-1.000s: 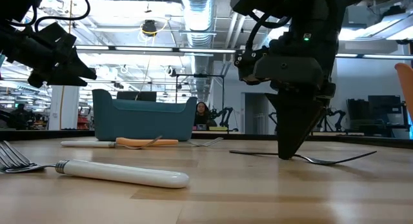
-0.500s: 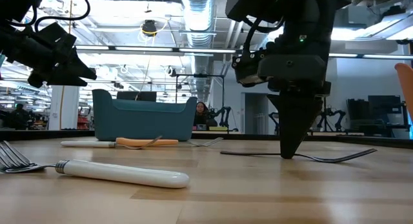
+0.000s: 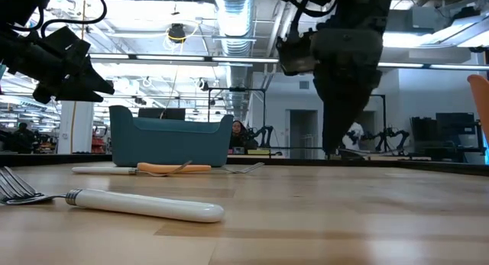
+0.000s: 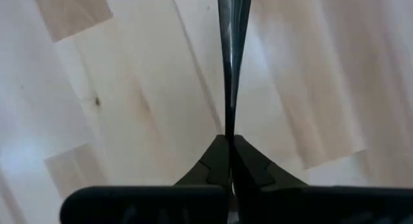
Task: Sort silverware by color (type)
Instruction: Put the black fork into the orange bin
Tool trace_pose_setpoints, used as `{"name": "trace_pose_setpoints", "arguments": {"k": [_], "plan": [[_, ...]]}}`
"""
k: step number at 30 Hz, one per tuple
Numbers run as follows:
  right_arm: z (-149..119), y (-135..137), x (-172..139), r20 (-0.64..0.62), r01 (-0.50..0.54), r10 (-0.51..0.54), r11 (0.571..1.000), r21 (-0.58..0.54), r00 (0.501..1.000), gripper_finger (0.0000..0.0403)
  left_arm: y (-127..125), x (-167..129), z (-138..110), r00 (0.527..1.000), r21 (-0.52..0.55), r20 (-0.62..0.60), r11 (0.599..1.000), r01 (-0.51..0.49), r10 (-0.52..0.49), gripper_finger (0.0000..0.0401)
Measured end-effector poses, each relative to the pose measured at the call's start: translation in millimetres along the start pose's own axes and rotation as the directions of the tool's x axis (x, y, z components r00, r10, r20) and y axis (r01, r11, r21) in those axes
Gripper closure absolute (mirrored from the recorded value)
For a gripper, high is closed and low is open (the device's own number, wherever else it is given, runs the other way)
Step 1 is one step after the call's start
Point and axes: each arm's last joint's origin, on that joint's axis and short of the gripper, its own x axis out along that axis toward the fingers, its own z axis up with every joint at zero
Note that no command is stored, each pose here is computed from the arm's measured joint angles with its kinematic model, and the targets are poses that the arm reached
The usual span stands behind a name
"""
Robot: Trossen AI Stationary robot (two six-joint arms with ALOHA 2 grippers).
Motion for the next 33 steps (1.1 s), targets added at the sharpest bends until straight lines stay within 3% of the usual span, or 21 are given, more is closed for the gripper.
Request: {"name": "trace_pose_setpoints", "arguments": {"k": [16, 24, 33], "plan": [[13.7, -40.9, -66.0, 0.126, -0.011, 0.013, 1.000, -0.021, 0.992, 0.0377, 0.2, 0.0, 0.1, 1.000, 0.000, 0.004, 1.000, -0.007, 0.007, 0.0166], [17.8, -66.4, -97.7, 0.227, -0.008, -0.031, 0.985, 0.171, 0.973, 0.0377, 0.4, 0.0, 0.3, 1.000, -0.001, 0.009, 1.000, -0.014, 0.014, 0.0166], [11.4, -90.0, -125.8, 0.271, 0.038, -0.110, 0.966, 0.255, 0.956, 0.0377, 0.5, 0.0, 0.4, 1.000, -0.002, 0.012, 1.000, -0.019, 0.019, 0.0166]]}}
